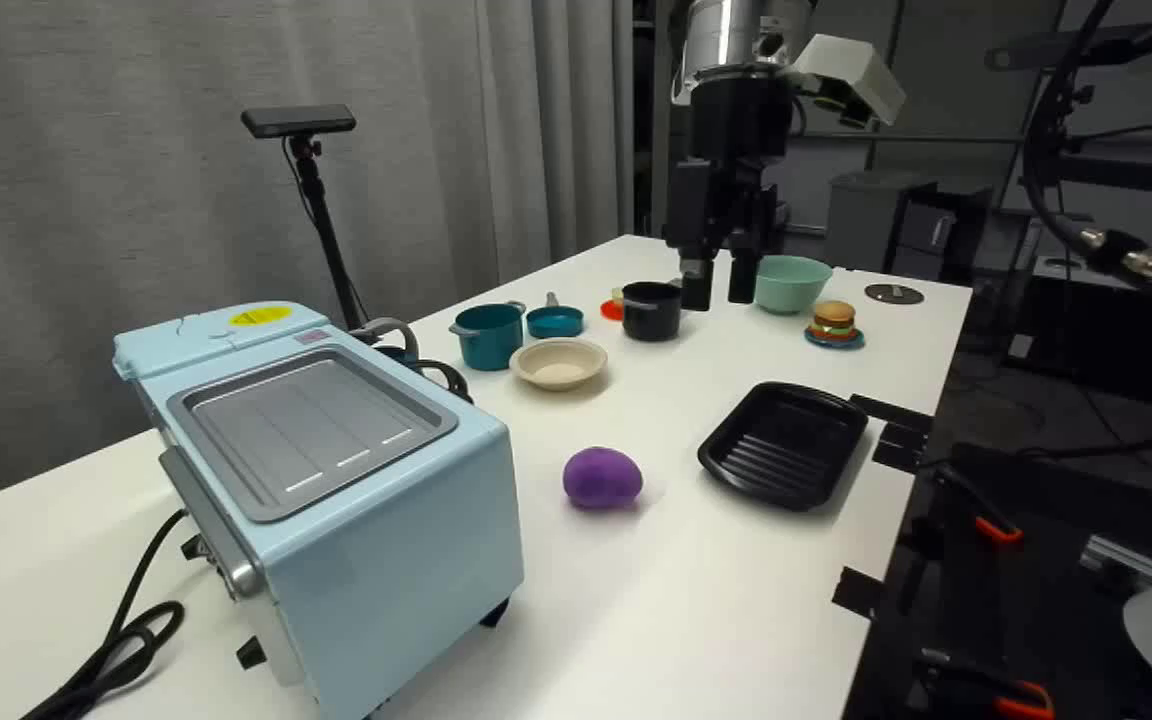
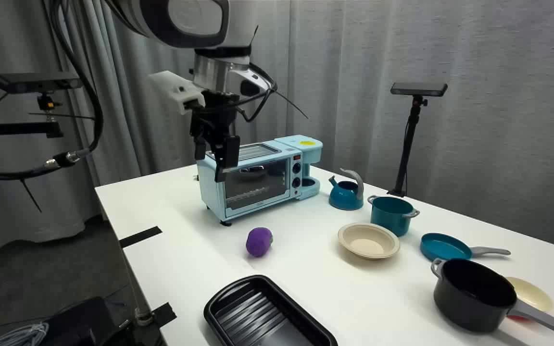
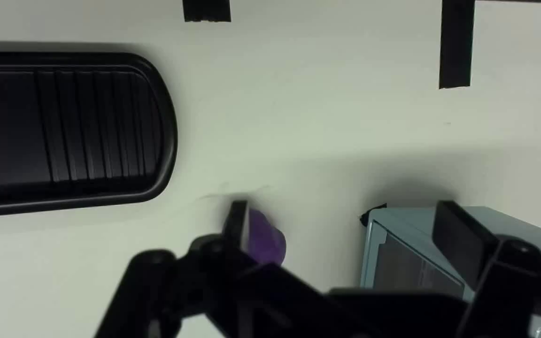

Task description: Pick up the purple toy from the table and put it in the plate.

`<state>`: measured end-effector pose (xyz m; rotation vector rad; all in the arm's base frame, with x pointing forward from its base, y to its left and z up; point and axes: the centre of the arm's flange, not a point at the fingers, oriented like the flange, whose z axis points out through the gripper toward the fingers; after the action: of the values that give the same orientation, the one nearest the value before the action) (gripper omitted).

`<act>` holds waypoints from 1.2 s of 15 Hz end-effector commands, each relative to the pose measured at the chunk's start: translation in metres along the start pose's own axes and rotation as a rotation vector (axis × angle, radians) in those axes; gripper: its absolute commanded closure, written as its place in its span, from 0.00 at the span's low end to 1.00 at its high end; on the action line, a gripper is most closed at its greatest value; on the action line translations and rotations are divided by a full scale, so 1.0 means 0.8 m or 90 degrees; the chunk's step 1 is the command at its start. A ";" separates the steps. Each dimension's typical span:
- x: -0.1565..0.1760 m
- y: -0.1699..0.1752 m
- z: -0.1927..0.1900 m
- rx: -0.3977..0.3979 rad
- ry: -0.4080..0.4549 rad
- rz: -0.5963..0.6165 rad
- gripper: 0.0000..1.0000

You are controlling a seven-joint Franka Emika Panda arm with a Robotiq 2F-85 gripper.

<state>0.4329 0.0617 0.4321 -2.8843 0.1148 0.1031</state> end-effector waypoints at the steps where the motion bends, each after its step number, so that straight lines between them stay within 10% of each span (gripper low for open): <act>1: 0.000 0.000 0.001 0.000 -0.001 0.000 0.00; 10: 0.000 0.000 0.000 0.000 0.000 0.000 0.00; 18: 0.089 0.005 0.037 -0.050 0.016 -0.048 0.00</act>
<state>0.4602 0.0616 0.4158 -2.9340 0.0768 0.0678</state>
